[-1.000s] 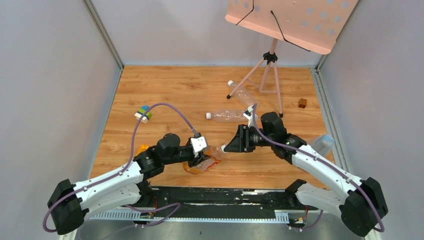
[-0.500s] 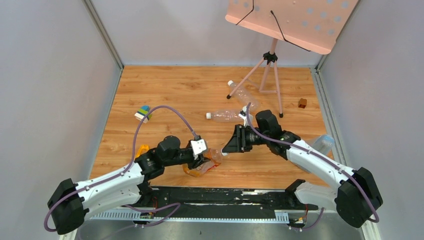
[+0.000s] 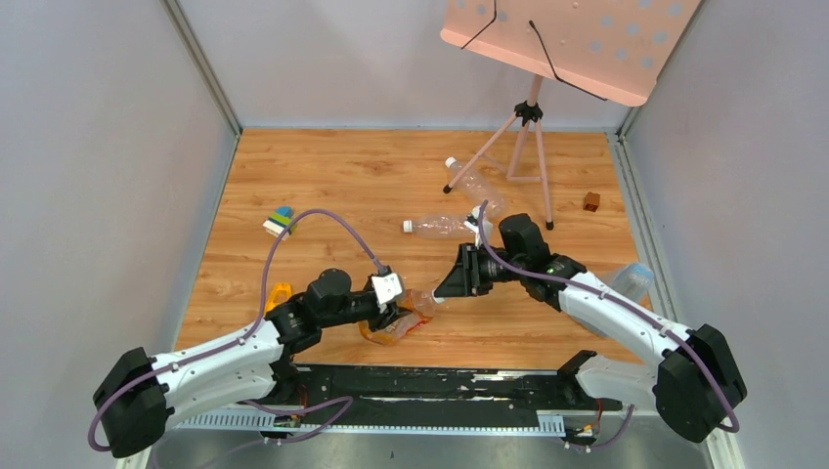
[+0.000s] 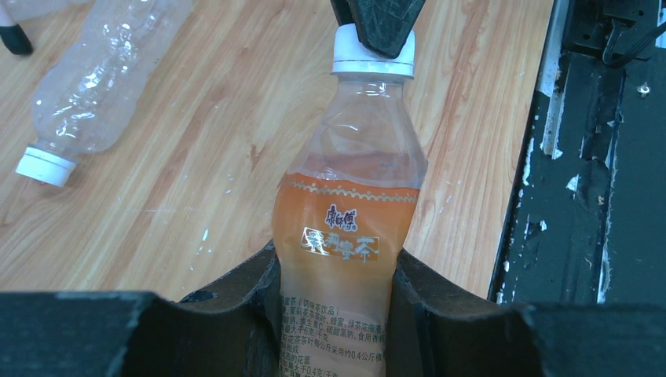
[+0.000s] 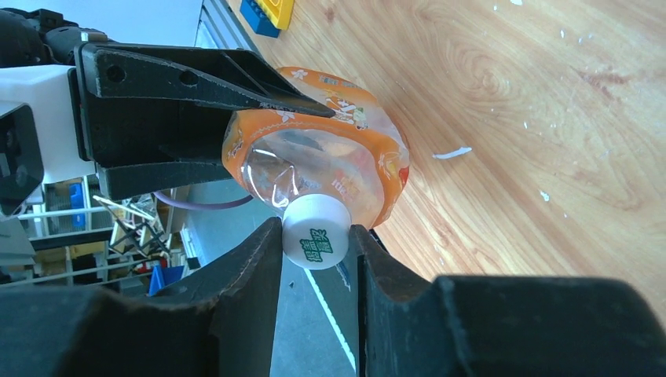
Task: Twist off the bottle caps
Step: Unscrew the bottle cap from the plastic bottle.
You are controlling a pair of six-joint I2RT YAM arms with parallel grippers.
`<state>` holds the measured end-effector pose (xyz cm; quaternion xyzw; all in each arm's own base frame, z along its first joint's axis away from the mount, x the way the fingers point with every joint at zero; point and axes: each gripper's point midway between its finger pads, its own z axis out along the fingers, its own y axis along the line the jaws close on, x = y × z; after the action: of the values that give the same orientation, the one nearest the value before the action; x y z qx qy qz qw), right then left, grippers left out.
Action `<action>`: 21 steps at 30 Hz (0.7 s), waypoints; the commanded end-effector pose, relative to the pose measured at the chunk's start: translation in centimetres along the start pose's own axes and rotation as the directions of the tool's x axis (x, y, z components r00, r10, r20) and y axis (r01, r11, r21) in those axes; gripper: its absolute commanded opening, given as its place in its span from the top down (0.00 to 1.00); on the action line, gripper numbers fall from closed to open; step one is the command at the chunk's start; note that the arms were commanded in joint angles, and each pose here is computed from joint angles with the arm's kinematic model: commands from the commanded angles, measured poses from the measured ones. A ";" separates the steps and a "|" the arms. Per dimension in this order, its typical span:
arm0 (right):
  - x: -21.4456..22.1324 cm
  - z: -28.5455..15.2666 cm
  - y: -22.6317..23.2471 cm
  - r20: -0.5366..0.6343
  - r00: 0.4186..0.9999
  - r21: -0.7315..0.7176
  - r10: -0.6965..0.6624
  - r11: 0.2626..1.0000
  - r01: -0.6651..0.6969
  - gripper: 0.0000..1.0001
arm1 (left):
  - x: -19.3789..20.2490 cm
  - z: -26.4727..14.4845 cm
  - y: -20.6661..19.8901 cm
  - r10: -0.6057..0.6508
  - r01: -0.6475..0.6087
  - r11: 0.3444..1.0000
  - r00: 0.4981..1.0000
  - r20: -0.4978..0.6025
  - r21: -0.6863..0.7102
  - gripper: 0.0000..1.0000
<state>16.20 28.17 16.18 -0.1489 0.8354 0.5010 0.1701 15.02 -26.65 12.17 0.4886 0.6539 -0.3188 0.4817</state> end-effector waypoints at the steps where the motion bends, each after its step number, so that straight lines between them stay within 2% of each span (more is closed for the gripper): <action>1: -1.1 -0.5 2.8 0.059 0.976 -0.116 -0.210 0.970 0.215 1.00 | -3.5 -0.1 0.6 0.024 -0.018 0.999 0.990 0.141 -0.039 0.91; 4: -1.1 -0.6 2.8 0.090 0.949 -0.124 -0.301 0.943 0.310 1.00 | -3.9 -0.3 0.7 0.024 -0.016 0.999 0.986 0.162 -0.046 0.91; 7: -0.5 -0.5 3.1 0.121 0.889 -0.139 -0.442 0.879 0.456 1.00 | -4.2 -0.5 0.6 0.029 -0.020 0.999 0.982 0.184 -0.048 0.90; 11: 0.2 -0.7 4.0 0.188 0.763 -0.155 -0.618 0.749 0.645 1.00 | -4.4 -0.7 0.6 0.033 -0.023 0.998 0.979 0.200 -0.052 0.86; 17: 1.6 -1.3 4.6 0.245 0.598 -0.172 -0.763 0.573 0.802 1.00 | -3.9 -0.8 0.5 0.040 -0.031 0.998 0.980 0.197 -0.048 0.83; 21: 1.6 -1.5 4.5 0.265 0.588 -0.155 -0.764 0.568 0.808 1.00 | -3.7 -0.6 0.4 0.043 -0.035 0.998 0.981 0.191 -0.044 0.79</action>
<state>14.38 28.00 17.83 -0.4166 0.6739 0.4711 0.3877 14.65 -26.61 13.62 0.4809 0.6210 -0.3325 0.5221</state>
